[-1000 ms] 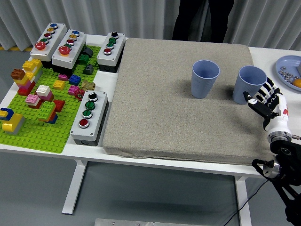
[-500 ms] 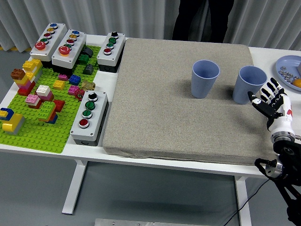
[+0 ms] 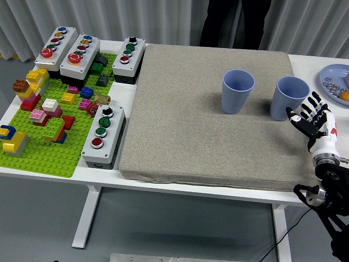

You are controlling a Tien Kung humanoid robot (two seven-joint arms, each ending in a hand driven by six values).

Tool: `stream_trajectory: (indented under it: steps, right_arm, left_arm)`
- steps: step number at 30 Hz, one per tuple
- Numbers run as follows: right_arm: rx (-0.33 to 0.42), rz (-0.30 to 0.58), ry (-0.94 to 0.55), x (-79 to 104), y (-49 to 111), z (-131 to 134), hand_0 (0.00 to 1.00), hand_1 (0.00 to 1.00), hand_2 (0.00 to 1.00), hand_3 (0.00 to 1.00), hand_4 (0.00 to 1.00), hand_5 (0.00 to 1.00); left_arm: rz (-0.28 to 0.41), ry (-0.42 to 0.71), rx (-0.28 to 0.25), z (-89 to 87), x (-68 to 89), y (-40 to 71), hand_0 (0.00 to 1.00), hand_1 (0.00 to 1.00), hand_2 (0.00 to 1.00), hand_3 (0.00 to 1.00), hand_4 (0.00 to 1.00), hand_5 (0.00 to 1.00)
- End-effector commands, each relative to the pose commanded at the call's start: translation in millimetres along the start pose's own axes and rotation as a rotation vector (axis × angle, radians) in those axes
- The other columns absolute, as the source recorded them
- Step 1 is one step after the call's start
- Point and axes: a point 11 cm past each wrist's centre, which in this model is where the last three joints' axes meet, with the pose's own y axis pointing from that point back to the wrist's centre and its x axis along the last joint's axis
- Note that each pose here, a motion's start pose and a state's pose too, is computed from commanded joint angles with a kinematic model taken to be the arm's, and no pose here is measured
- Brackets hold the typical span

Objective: Pick cup pour cup place

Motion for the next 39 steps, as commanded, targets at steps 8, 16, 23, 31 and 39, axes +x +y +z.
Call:
stream_trajectory:
  steps: [8,16,23,31,39]
  right_arm:
    - [-0.007,0.004,0.003,1.6,0.0,3.5,0.876,0.828,0.911,0.889,0.832,0.284]
    - [-0.012,0.001,0.008,0.6,0.1,6.3,0.876,0.829,0.911,0.889,0.831,0.285]
    - [-0.014,0.0,0.014,-0.2,-1.9,7.6,0.875,0.829,0.912,0.889,0.829,0.286]
    - [-0.015,-0.005,0.017,-3.2,-3.2,7.4,0.873,0.829,0.912,0.889,0.829,0.286]
    - [-0.015,-0.005,0.022,-3.5,-5.6,7.1,0.873,0.829,0.911,0.887,0.825,0.29]
  left_arm:
    - [-0.002,-0.001,0.0,0.1,-0.9,0.0,0.769,0.793,0.842,0.751,0.511,0.959]
    - [-0.002,-0.003,-0.001,0.8,-1.2,0.0,0.77,0.792,0.842,0.751,0.511,0.959]
    - [-0.002,-0.005,0.0,0.6,-1.1,0.0,0.77,0.792,0.842,0.751,0.512,0.96]
    - [-0.001,-0.007,0.002,-0.7,-0.2,-0.1,0.77,0.793,0.842,0.751,0.513,0.961]
    - [-0.005,-0.007,-0.002,0.8,-2.0,0.0,0.77,0.792,0.842,0.751,0.512,0.961]
